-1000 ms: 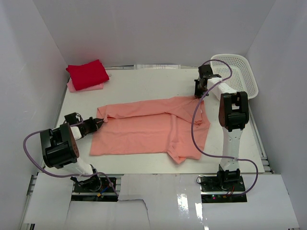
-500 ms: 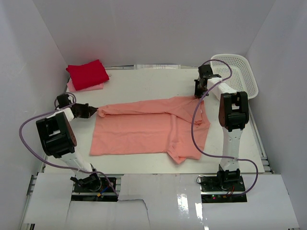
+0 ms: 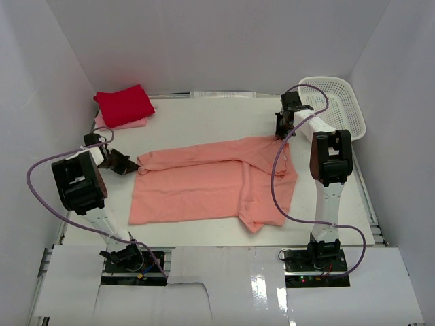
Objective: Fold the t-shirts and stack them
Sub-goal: Fold the flattened tshirt in 1/3 of the way
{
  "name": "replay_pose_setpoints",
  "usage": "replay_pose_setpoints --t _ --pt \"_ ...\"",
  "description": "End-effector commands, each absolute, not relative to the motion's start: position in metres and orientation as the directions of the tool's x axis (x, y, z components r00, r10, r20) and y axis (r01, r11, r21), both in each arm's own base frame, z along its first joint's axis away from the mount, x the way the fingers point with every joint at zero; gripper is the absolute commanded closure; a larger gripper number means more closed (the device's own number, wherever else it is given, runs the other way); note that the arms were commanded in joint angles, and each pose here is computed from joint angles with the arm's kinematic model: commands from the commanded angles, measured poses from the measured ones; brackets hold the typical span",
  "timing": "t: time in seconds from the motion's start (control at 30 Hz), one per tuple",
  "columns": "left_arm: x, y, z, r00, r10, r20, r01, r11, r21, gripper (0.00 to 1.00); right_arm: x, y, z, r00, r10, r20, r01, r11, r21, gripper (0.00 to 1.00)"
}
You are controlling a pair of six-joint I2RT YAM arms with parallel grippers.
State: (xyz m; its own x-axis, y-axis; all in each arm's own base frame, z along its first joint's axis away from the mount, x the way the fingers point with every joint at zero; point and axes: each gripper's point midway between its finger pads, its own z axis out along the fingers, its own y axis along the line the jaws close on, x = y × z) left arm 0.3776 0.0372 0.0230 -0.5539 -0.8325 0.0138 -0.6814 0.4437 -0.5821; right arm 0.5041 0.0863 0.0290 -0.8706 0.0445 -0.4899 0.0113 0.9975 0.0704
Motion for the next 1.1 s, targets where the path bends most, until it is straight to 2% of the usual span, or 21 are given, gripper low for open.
replay_pose_setpoints --t 0.0,0.1,0.3,0.37,0.53,0.67,1.07 --pt "0.356 0.036 0.04 -0.624 -0.78 -0.047 -0.632 0.539 -0.556 1.0 0.512 0.086 0.045 -0.851 0.047 -0.523 0.005 0.997 0.08 0.92" --pt "0.359 0.032 0.06 -0.65 -0.756 -0.081 -0.577 0.56 -0.595 0.98 0.511 0.086 0.044 -0.853 0.046 -0.519 0.005 0.997 0.081 0.92" --pt "0.363 0.027 0.087 -0.697 -0.703 -0.139 -0.499 0.616 -0.61 0.85 0.51 0.086 0.044 -0.854 0.046 -0.518 0.005 0.997 0.081 0.92" --pt "0.363 0.028 0.089 -0.703 -0.692 -0.163 -0.487 0.635 -0.599 0.8 0.509 0.086 0.042 -0.856 0.046 -0.514 0.006 0.997 0.079 0.92" --pt "0.362 0.017 0.092 -0.741 -0.64 -0.202 -0.424 0.68 -0.598 0.78 0.51 0.086 0.044 -0.855 0.046 -0.517 0.005 0.997 0.08 0.92" --pt "0.36 0.001 0.099 -0.778 -0.588 -0.224 -0.351 0.701 -0.62 0.69 0.509 0.086 0.042 -0.857 0.046 -0.513 0.005 0.997 0.081 0.92" --pt "0.337 -0.025 0.104 -0.837 -0.514 -0.189 -0.266 0.684 -0.68 0.62 0.509 0.086 0.043 -0.858 0.046 -0.512 0.004 0.997 0.082 0.92"
